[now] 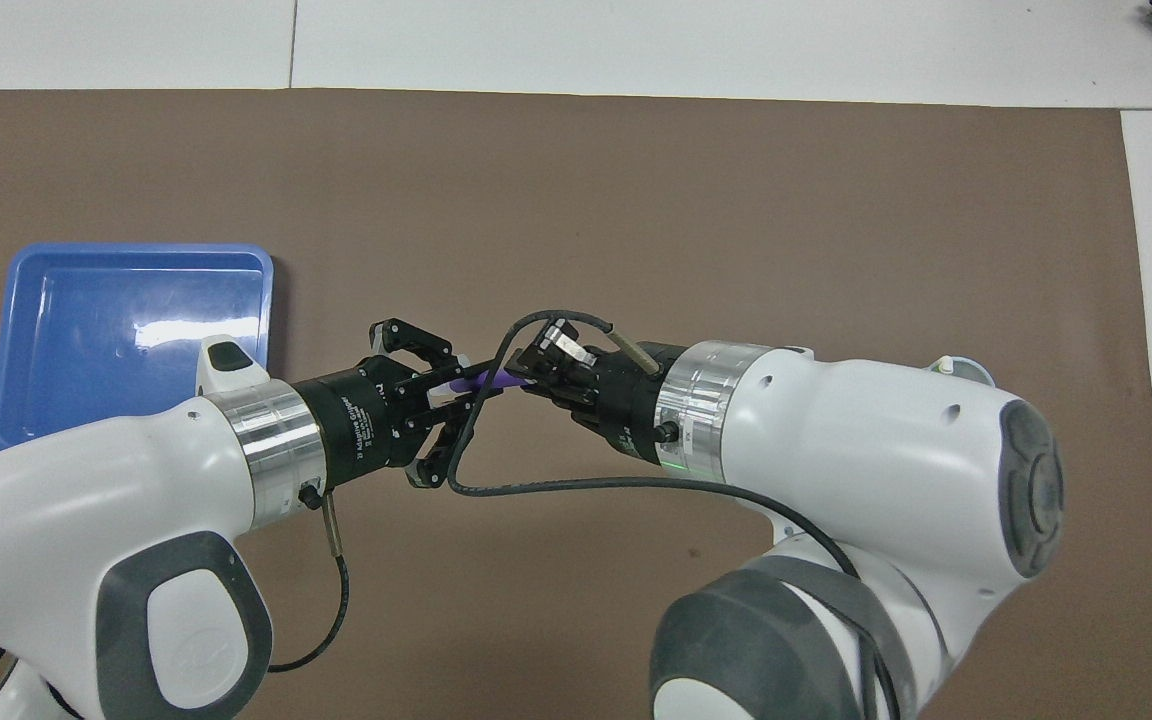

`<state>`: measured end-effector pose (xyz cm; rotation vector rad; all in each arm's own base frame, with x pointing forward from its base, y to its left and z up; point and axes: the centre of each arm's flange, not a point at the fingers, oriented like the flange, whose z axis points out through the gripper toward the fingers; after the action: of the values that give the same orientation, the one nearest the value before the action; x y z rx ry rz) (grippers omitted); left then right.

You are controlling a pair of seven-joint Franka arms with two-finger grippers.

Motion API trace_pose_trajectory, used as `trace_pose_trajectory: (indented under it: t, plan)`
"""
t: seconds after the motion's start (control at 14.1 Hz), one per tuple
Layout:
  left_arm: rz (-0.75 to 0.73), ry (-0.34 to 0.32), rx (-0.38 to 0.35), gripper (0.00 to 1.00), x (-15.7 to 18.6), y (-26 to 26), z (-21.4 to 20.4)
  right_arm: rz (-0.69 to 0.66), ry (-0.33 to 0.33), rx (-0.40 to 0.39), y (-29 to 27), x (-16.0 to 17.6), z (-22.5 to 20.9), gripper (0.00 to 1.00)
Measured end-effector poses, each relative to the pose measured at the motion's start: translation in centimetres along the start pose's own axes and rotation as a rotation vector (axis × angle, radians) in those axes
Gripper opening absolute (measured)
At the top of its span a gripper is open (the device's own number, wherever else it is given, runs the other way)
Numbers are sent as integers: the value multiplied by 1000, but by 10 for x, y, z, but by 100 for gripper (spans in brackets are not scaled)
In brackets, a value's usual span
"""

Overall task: Right arm passes pens to left for tray arrangement
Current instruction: 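Close the left gripper on the purple pen and open the right gripper, then lower the purple pen into the blue tray with the left gripper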

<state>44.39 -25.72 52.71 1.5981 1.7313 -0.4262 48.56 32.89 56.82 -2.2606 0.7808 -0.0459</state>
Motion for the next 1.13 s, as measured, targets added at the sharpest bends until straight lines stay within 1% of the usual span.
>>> trace_pose_trajectory:
  t: [0.35,0.43,0.5,0.57,0.64,0.71,0.78,0.85,0.92,1.13]
  plan:
    - [-1,0,11,18,0,0,0,2,-3,-4,1,0,0,19]
    - [-2,-1,19,18,1,-1,0,4,-1,-3,1,2,-1,26]
    - [2,-2,26,18,1,-1,-1,9,3,-2,2,5,-2,36]
    - [11,-3,28,18,1,-1,-2,13,6,-1,2,8,-3,48]
    - [17,-4,30,18,1,-1,-3,11,3,-8,3,10,-4,58]
    - [29,-5,36,18,1,-2,-3,-13,-9,-33,7,12,-4,68]
    - [51,-6,41,18,1,-2,-3,-69,-22,-75,12,18,-5,76]
    - [89,-7,53,18,1,-3,-2,-150,-32,-135,21,30,-10,90]
    - [143,-9,73,18,3,-4,-2,-235,-43,-198,33,46,-18,99]
    - [369,-18,176,18,26,3,-16,-486,-92,-399,75,96,-51,100]
